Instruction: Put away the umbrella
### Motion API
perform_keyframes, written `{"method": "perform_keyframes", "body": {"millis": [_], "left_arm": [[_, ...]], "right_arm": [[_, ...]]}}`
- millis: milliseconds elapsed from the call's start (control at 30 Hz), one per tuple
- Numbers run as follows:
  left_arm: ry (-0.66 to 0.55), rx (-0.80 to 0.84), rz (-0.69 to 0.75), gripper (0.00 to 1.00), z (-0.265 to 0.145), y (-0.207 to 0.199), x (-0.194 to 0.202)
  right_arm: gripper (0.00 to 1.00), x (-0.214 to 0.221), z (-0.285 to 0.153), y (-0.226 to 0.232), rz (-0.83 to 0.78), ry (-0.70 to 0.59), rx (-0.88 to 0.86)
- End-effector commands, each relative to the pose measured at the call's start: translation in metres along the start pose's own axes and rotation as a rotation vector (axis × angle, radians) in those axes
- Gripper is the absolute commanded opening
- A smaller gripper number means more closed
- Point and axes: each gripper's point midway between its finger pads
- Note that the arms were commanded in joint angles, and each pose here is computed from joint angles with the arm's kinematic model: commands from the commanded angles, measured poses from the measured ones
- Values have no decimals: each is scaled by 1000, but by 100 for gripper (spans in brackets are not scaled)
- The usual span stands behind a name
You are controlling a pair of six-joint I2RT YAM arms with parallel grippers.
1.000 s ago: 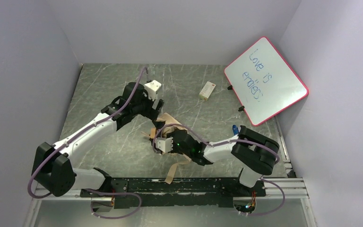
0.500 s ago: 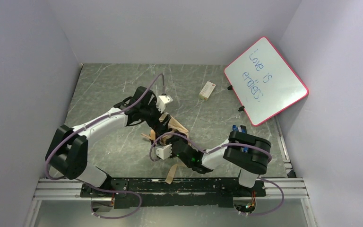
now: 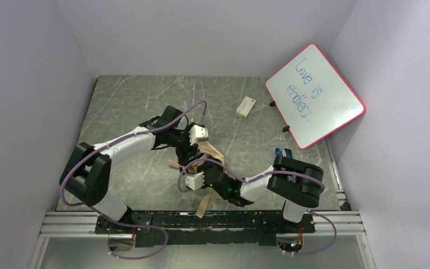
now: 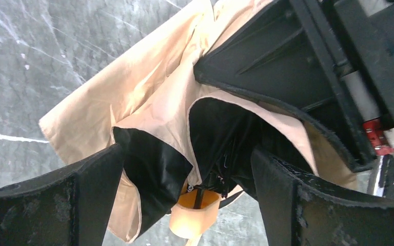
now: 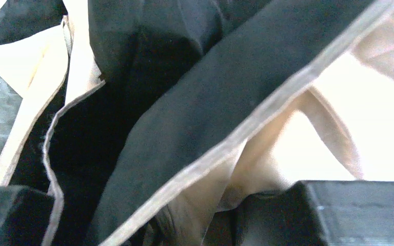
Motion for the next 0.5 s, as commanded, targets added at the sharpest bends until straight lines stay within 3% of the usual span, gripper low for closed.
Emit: {"method": "perform_keyframes", "body": {"millis": [0, 333, 467], "left_arm": [[8, 62, 86, 97, 12, 2, 5], [67, 174, -32, 97, 42, -5, 34], [116, 138, -34, 91, 47, 0, 47]], "right_arm": [[10, 23, -11, 57, -57, 56, -186], [9, 20, -9, 54, -51, 57, -169], [9, 19, -9, 50, -38, 57, -154]]}}
Point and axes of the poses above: each gripper's point midway between its finger pads, its own z axis out along the fingers, its own y axis along the line the jaws close on, x = y × z, and after that the axes turned 10 degrees about -z, right-handed
